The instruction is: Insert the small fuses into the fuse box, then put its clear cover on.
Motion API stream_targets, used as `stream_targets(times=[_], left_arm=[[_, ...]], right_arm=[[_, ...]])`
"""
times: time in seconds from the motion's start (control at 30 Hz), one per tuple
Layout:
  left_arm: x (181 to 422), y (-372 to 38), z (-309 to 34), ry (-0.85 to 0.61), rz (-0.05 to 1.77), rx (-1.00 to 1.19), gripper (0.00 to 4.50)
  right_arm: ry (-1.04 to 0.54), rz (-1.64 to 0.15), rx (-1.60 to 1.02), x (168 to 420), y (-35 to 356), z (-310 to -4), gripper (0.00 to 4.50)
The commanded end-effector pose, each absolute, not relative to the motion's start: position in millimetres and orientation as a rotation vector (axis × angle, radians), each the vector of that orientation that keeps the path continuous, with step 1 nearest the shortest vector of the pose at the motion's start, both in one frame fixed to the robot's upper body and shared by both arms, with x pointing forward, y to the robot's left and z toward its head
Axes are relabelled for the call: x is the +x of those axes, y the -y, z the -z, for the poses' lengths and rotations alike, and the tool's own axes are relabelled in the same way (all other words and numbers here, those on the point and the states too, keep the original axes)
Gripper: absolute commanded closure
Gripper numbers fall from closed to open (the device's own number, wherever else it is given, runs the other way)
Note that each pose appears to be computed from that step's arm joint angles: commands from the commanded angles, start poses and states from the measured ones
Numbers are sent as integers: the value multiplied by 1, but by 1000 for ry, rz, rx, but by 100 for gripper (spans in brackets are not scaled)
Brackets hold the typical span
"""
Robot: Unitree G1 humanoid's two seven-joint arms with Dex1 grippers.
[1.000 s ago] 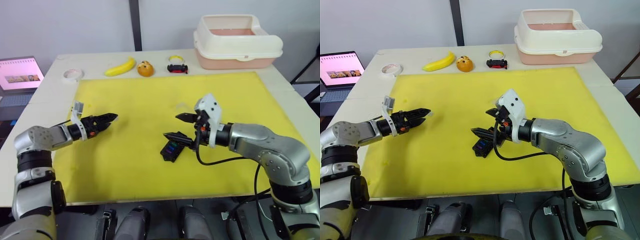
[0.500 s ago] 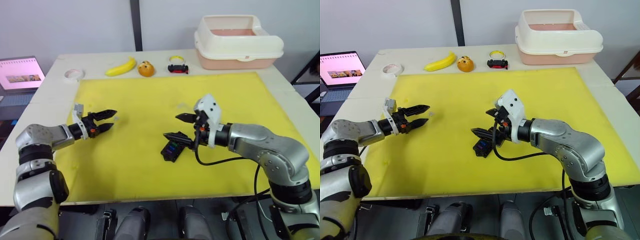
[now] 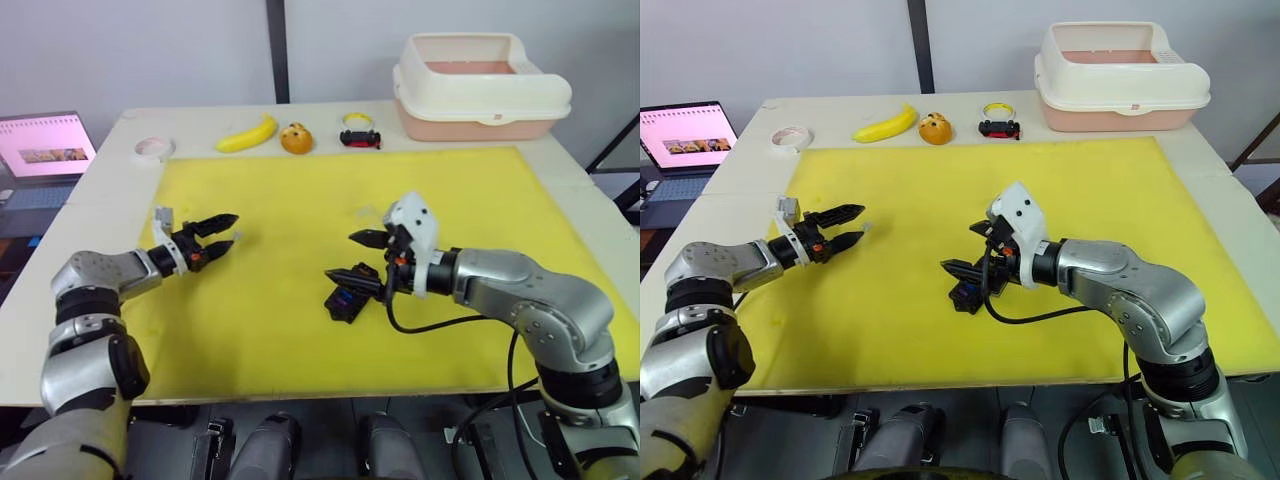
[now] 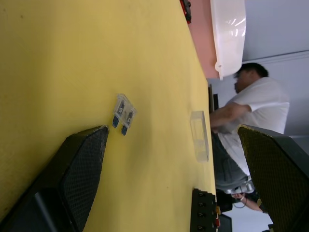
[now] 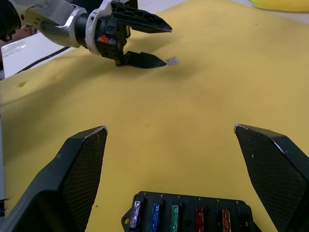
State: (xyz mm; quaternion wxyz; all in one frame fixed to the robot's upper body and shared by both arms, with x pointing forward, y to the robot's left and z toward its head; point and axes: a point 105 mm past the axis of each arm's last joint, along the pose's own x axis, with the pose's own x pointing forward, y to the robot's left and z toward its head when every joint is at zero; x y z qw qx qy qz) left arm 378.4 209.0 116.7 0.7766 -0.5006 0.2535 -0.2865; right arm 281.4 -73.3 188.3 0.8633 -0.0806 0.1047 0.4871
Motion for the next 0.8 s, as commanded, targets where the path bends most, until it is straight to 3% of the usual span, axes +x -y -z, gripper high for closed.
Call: stream_targets(times=[0.03,0.47,0.57,0.63,0.8], left_arm=[[383,-197,-112,-570,618,-1080,0],[389,-198,-107,-556,563,-1084,0],[389,-197,-105,-556,557,-1084,84],[390,-194,-104,-563,551,-1075,174],[393,-188,-104,-554,549,-1063,174]], right_arm=[[-182,-1028,-186,278,71,-195,4],[-166,-1015,-188,279,73,-198,4],[-168,-1012,-187,279,74,-198,0],[-169,-1008,-186,279,75,-198,0],[-171,-1006,-192,279,77,-197,0]])
